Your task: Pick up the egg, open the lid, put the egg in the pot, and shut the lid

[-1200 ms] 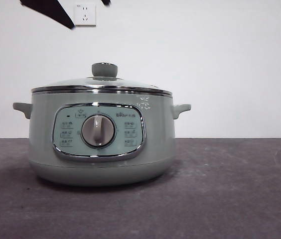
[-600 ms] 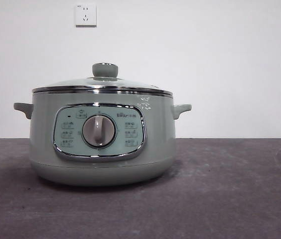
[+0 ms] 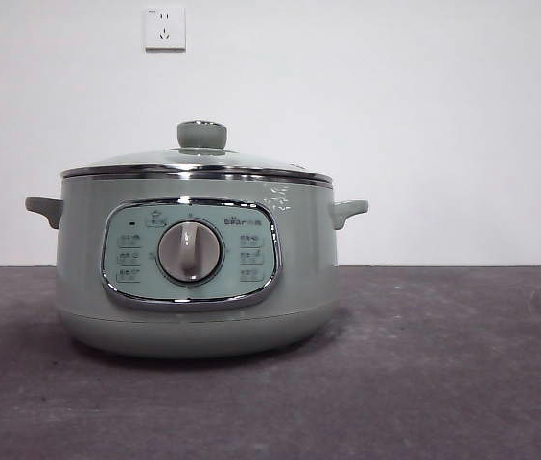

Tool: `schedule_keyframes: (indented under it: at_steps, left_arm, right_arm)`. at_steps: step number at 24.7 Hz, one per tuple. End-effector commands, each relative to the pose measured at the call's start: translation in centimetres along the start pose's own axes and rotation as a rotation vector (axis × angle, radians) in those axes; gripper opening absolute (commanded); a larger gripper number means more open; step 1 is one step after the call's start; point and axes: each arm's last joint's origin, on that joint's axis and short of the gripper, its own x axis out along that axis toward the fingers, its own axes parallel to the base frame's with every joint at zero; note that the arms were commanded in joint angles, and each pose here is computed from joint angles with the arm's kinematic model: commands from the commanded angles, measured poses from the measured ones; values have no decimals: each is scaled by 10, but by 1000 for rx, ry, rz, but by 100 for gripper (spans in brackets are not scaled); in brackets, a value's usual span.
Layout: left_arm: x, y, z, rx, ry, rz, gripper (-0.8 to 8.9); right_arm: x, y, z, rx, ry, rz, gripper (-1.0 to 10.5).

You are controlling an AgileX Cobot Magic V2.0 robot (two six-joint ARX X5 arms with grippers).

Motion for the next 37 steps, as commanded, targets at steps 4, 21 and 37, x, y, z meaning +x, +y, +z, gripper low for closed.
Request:
schedule_keyframes:
  at_steps: [4,21,37]
  left_arm:
    - [0,0,1,1,-3,-4,-3]
    - [-32,11,17,404,-401,466,-3]
    - [-1,63,-154,239,-714,1021,-3]
  right_arm:
    - [-6,1,-5,10,0,-2,0]
    - [-12,3,-8,6,-19,-1,0]
    - [-12,3,-8,6,-19,-2,0]
